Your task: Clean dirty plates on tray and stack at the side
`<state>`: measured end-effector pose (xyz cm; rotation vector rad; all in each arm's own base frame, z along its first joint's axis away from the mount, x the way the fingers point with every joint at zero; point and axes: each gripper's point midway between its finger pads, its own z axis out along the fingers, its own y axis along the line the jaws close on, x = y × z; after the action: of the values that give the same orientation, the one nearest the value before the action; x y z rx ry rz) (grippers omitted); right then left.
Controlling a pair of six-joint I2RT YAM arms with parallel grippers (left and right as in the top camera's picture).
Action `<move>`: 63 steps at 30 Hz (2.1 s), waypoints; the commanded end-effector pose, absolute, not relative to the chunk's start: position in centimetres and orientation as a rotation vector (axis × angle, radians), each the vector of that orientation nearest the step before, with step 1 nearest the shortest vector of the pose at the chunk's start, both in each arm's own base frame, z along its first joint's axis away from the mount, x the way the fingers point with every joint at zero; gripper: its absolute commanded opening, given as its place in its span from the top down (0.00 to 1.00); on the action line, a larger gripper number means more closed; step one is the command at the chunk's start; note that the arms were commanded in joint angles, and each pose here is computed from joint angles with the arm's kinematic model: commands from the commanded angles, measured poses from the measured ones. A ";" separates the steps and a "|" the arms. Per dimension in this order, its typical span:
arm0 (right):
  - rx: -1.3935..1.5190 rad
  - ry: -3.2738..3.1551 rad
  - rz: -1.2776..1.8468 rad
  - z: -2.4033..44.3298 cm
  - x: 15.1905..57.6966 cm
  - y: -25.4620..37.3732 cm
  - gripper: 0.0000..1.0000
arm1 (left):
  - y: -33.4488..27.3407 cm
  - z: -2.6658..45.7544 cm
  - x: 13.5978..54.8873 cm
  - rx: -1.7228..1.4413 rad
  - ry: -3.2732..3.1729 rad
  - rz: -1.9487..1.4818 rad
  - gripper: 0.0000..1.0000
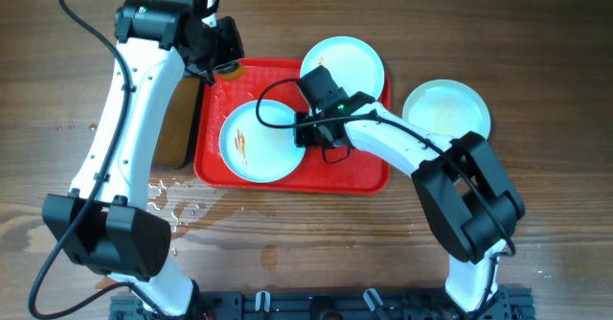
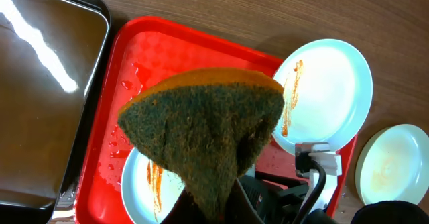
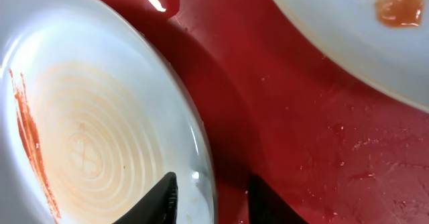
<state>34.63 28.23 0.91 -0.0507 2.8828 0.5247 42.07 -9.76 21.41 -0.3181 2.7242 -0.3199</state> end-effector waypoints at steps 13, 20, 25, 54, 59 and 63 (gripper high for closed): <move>-0.002 2.915 0.630 -1.1 35.2 28.9 0.96 | -9.1 11.7 39.8 -0.401 2.867 -0.306 0.96; -0.028 2.923 0.674 -0.9 35.1 28.9 0.96 | -8.8 5.7 37.5 -0.366 2.923 -0.291 0.96; -0.047 2.919 0.685 -0.9 35.0 29.0 0.96 | -8.5 1.0 35.7 -0.348 2.916 -0.292 0.96; -0.053 2.914 0.692 -0.8 35.1 29.1 0.96 | -0.1 -2.6 33.1 -0.710 2.746 0.296 0.96; -0.053 2.913 0.692 -0.8 35.1 29.1 0.96 | -6.9 -3.2 32.5 -0.454 2.925 -0.183 0.96; -0.054 2.913 0.691 -0.8 35.1 29.1 0.96 | -14.8 -1.0 31.6 -0.241 2.932 -0.830 0.96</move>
<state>34.97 29.79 0.30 -0.0516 2.8930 0.7308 36.22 -8.29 0.44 -0.4337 2.7766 -0.3062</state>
